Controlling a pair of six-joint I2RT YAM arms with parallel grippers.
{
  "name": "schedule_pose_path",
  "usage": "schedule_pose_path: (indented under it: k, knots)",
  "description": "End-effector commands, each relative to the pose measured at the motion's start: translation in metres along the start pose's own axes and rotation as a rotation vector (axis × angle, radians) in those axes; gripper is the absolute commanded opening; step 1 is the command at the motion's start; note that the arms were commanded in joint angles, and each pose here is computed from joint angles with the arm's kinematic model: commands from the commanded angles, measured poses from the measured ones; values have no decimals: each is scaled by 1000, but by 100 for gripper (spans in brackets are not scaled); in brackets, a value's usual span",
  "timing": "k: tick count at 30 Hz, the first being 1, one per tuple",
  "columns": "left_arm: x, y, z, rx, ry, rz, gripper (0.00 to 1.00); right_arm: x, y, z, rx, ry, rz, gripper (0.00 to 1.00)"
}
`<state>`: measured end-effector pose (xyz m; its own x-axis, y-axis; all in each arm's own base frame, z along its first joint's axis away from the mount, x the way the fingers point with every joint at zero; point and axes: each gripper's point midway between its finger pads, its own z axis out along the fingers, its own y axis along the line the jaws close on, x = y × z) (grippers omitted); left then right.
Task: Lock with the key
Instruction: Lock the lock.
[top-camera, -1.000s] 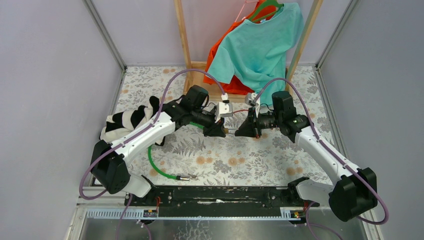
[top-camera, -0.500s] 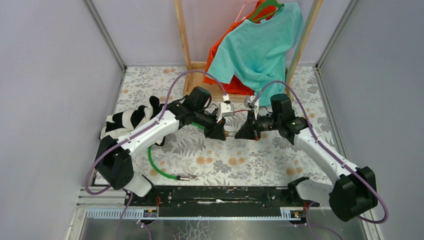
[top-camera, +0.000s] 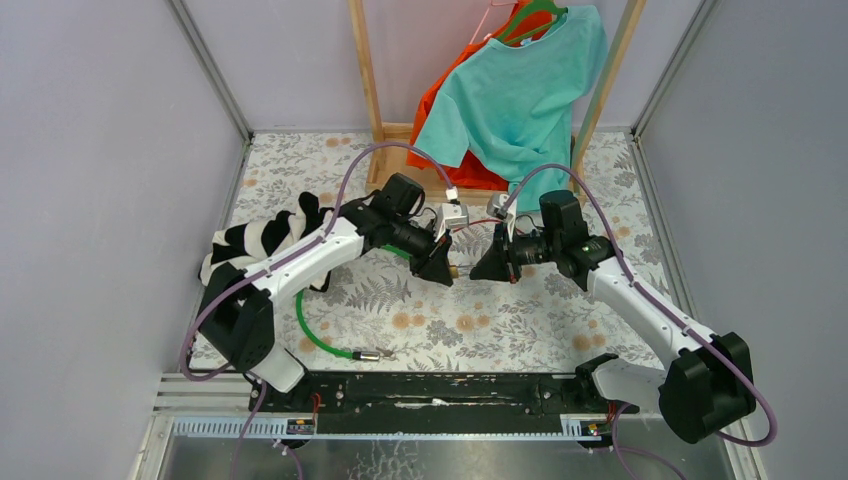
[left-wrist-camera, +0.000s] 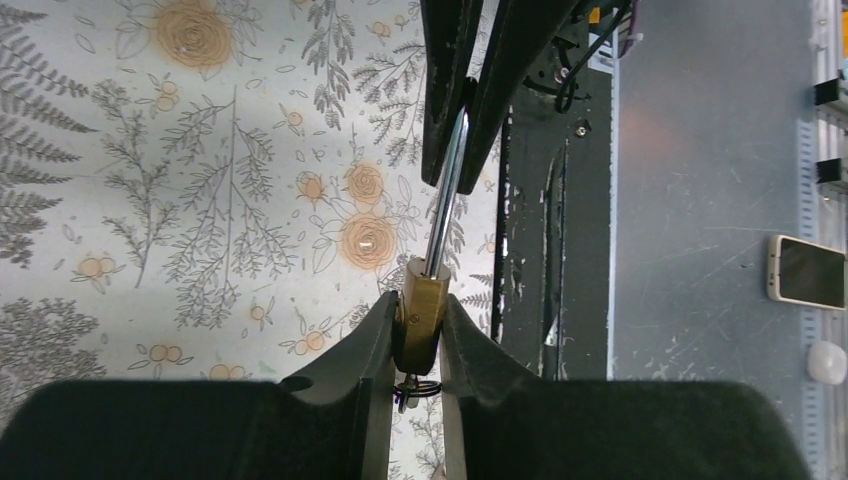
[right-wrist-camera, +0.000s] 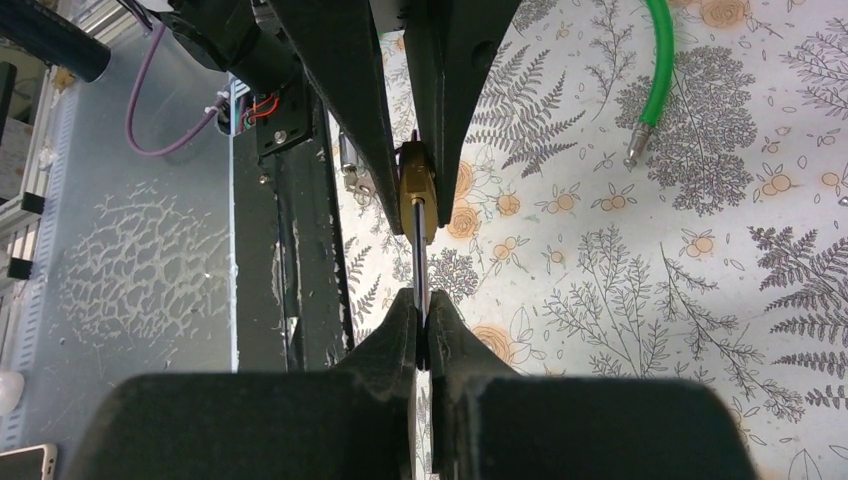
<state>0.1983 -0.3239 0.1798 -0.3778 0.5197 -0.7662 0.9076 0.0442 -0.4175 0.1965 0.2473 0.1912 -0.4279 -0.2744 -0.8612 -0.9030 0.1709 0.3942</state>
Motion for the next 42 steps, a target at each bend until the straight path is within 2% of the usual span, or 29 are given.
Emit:
schedule_pose_path:
  k: [1, 16, 26, 31, 38, 42]
  knots:
    - [-63, -34, 7, 191, -174, 168, 0, -28, 2, 10, 0, -67, -201, 0]
    - [-62, -43, 3, 244, -168, 174, 0, -13, 0, 2, 21, -9, -359, 0]
    - [-63, -3, -2, -31, -140, 275, 0, -22, 26, 3, -105, -24, -207, 0]
    - [-63, 5, 2, -85, -120, 294, 0, -25, 30, 6, -142, -48, -157, 0]
    - [-62, -4, 5, -52, -121, 302, 0, -23, 22, 9, -103, -60, -152, 0]
    - [-57, -23, 4, 48, -124, 315, 0, -22, 12, 8, -43, -60, -212, 0]
